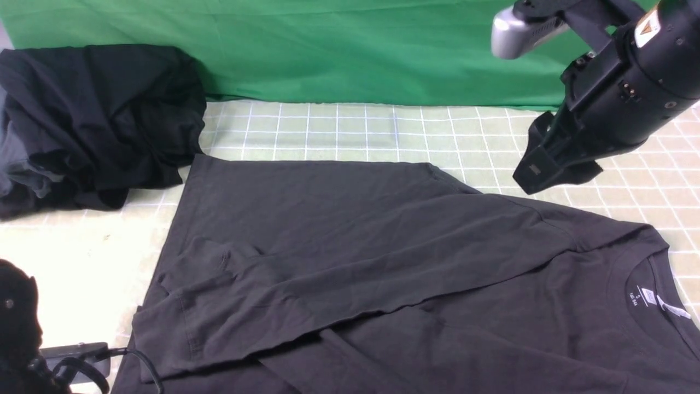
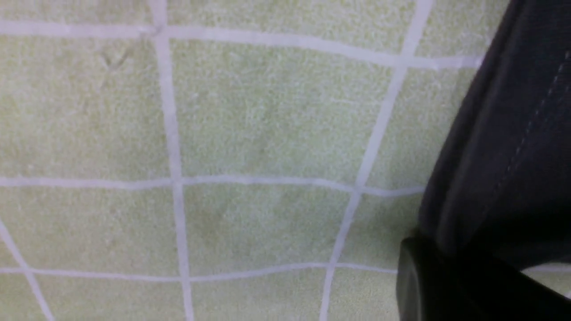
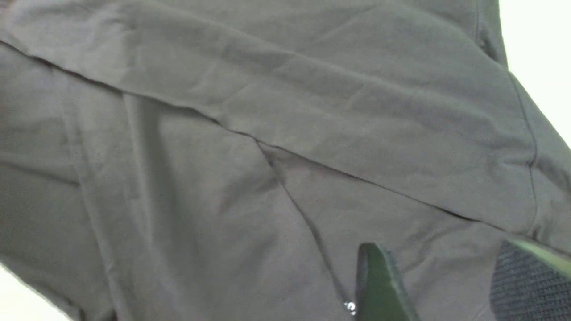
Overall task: Fold a long-sleeved shirt over a green coffee tablecloth.
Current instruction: 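Grasp the near edge of the shirt at its hem and shoulder corners, then fold the black garment in half by bringing its near edge over to the far edge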
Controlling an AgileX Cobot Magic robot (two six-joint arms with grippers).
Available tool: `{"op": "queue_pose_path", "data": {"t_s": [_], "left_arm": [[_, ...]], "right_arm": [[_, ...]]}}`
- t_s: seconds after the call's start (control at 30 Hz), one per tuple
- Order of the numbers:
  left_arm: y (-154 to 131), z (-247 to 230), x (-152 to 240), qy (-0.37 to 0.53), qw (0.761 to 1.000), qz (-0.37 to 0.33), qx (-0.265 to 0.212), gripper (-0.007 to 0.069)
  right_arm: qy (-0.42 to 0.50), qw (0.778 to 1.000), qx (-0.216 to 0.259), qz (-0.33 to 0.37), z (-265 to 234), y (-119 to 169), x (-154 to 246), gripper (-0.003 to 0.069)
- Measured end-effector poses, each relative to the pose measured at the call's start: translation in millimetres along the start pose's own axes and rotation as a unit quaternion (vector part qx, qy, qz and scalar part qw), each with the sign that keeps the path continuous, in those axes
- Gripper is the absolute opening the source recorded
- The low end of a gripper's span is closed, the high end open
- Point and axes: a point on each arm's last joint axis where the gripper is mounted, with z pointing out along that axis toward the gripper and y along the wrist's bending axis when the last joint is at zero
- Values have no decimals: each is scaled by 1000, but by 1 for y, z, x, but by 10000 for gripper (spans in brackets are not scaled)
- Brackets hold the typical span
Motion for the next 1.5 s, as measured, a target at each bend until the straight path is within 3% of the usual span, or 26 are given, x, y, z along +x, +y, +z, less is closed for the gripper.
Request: {"op": "queue_pose_path", "data": {"t_s": [0.13,0.27,0.33,0.43,0.53,0.87,0.93,1.03,1.07,1.1,1.13,1.17,1.33,1.5], "left_arm": [[1,-11,-2,11,1000,8,-13,11],[1,-34,-3,-13,1000,16,-19,11],[1,-39,-1,-23,999,16,-18,11],[2,-47,5,-48,999,18,-16,11],[2,-51,9,-59,998,18,-14,11],[-1,-51,10,-57,998,14,1,11],[-1,-51,10,-57,998,14,1,11],[-1,-52,11,-59,998,13,3,11],[-1,-53,12,-62,998,13,7,11],[-1,-53,12,-63,998,13,7,11],[-2,-55,14,-71,997,12,13,11],[-3,-57,16,-77,997,11,19,11],[-8,-83,26,-140,988,6,62,11],[-10,-130,16,-221,974,-1,60,11]], "right_arm": [[24,999,-18,-18,5,13,22,335],[110,990,-74,-50,41,50,68,340],[140,983,-93,-69,60,68,87,359],[160,973,-111,-121,93,105,120,461],[178,969,-101,-139,113,122,144,545],[214,965,-77,-128,158,134,166,570],[224,963,-75,-130,164,134,168,553],[224,962,-68,-142,165,133,167,379],[223,962,-67,-143,165,133,167,275],[224,962,-67,-144,165,133,167,257],[228,961,-67,-144,163,133,168,137],[230,960,-67,-144,161,132,168,84],[194,966,-59,-159,129,127,164,43],[145,978,-3,-149,98,104,140,43]]}}
